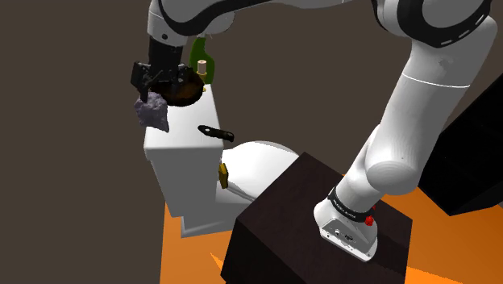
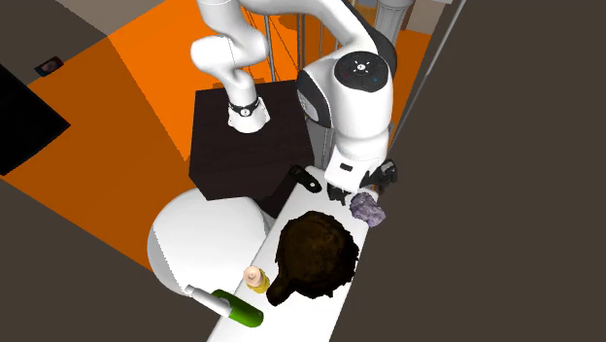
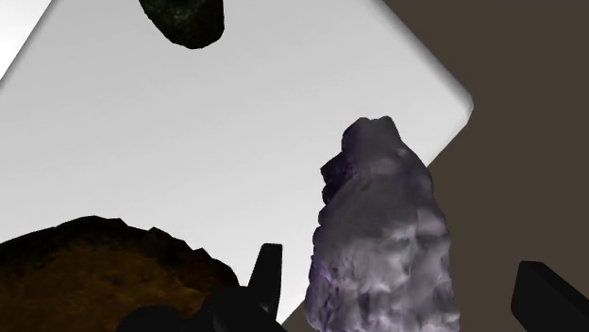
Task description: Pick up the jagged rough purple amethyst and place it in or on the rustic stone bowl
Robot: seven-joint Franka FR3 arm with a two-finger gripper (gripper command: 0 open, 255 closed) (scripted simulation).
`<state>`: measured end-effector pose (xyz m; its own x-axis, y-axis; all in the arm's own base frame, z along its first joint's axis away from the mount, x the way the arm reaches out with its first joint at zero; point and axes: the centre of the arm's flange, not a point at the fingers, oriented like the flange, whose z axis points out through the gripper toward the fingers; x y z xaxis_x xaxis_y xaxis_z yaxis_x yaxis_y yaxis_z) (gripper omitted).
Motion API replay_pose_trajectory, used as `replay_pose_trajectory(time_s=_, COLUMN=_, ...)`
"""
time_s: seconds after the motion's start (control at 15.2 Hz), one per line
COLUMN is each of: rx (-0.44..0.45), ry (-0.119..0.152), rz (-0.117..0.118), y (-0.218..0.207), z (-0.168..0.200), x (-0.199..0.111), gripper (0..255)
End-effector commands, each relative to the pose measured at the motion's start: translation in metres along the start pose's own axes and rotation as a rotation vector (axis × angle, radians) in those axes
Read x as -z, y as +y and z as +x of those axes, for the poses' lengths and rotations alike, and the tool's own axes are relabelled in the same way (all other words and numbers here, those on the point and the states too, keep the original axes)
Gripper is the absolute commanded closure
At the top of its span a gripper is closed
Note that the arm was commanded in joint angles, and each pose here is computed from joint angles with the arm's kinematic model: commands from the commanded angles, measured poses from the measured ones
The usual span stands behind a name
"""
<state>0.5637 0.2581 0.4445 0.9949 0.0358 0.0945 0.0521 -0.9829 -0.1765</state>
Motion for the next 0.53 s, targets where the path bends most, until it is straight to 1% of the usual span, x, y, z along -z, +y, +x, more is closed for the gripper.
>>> replay_pose_trajectory(time_s=0.0, rx=0.000, ry=0.001, rz=0.001, y=-0.001, z=0.001, x=-0.010, gripper=0)
replay_pose_trajectory(time_s=0.2, rx=0.000, ry=0.001, rz=0.001, y=-0.001, z=0.001, x=-0.024, gripper=0)
replay_pose_trajectory(time_s=0.46, rx=0.000, ry=0.001, rz=0.001, y=-0.001, z=0.001, x=-0.024, gripper=0)
